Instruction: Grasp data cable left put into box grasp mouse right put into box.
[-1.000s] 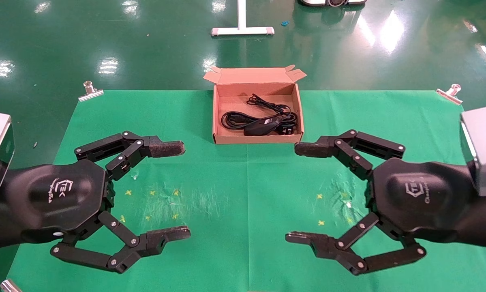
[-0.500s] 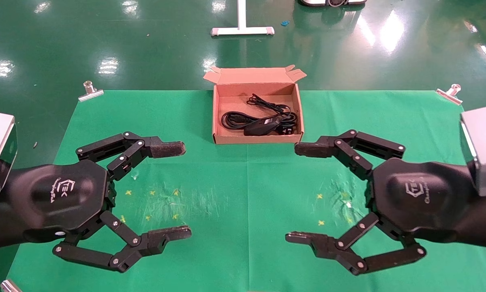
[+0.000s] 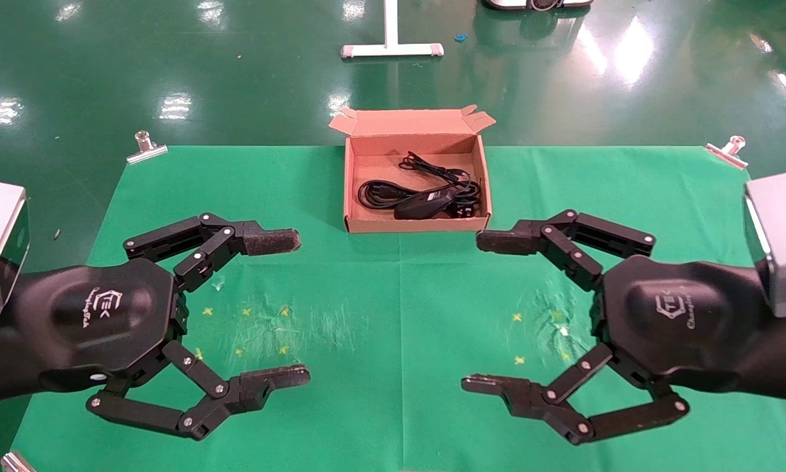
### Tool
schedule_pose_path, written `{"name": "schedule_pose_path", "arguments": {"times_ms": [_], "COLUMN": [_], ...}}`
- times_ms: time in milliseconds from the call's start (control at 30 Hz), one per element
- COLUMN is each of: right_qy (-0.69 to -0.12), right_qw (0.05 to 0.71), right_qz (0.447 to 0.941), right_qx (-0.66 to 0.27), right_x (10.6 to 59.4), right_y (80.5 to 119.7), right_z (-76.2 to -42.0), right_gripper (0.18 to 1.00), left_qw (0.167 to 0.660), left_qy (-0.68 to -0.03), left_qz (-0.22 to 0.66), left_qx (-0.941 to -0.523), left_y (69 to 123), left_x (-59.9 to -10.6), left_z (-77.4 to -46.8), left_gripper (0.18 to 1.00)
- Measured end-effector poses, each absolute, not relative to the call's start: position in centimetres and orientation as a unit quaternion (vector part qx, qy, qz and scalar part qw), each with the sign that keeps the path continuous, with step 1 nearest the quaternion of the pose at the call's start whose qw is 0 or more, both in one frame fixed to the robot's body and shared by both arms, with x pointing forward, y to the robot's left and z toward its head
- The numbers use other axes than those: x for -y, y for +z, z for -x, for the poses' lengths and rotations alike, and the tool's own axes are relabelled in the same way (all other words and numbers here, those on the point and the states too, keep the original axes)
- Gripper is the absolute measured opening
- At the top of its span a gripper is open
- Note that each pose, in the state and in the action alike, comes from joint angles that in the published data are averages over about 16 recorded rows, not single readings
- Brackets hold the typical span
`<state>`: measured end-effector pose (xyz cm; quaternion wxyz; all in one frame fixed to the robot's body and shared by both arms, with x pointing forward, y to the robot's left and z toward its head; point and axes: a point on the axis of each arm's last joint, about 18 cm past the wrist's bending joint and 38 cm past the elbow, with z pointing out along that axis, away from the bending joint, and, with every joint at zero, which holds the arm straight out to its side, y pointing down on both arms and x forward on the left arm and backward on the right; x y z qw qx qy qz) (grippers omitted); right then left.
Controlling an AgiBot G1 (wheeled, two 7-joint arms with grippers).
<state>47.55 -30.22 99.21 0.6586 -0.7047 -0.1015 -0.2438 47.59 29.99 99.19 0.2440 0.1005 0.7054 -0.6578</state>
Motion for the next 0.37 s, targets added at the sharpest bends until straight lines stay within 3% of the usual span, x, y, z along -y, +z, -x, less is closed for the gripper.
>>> {"name": "schedule_pose_path", "arguments": {"times_ms": [367], "right_qy": [-0.244], "right_qw": [0.659], "right_qz": [0.705], "right_qx": [0.102], "right_x": [30.22], "right_y": [99.21], "right_z": [-47.55], "right_gripper": [1.001], "left_qw": [0.244], "left_qy": [-0.658], "left_qz": [-0.100], "left_qx": [-0.706], "left_y": [99.19], "left_x": [-29.99], "left_z": [-47.60], "left_gripper": [1.001]}}
